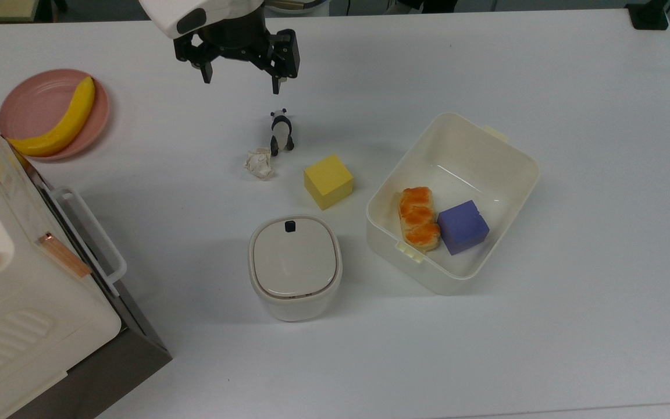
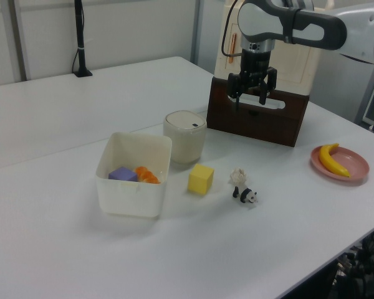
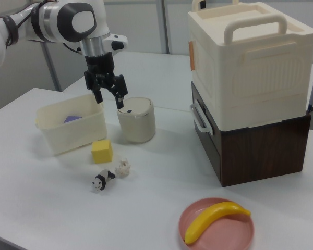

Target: Open the trash can

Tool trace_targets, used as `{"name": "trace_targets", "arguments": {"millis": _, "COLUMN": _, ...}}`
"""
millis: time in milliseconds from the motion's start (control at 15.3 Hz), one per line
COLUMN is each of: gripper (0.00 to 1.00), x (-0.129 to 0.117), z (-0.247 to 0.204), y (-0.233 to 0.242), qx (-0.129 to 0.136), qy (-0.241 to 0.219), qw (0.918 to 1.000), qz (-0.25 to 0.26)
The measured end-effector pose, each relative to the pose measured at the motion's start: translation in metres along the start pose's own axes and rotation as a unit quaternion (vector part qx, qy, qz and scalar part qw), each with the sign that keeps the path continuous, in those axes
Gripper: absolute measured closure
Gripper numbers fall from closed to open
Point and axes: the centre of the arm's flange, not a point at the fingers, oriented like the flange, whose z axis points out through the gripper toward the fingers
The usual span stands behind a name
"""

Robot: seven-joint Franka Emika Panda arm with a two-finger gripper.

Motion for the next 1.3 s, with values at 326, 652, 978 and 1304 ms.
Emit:
{"name": "trace_targets", "arguments": {"millis": 326, "gripper": 0.0, "x": -0.002, "z": 0.018, "y": -0.016, "qx": -0.002, "qy": -0.018, "qw": 0.9993, "qz": -0.033}}
{"name": "trace_targets", "arguments": {"millis": 652, "gripper": 0.0, "x": 0.002, "z": 0.037, "y": -0.025, "qx": -0.001, "qy": -0.033, "qw": 0.9912, "qz": -0.128}}
{"name": "trace_targets", "arguments": {"millis": 978, "gripper": 0.0, "x": 0.0, "z": 0.039, "y": -0.041, "qx": 0.001, "qy": -0.036, "qw": 0.9756, "qz": -0.217}}
{"name": "trace_targets", "arguments": {"millis": 1304, "gripper": 0.0, "x": 0.006, "z": 0.072, "y": -0.077, "qx": -0.004, "qy": -0.028, "qw": 0.969, "qz": -0.246}}
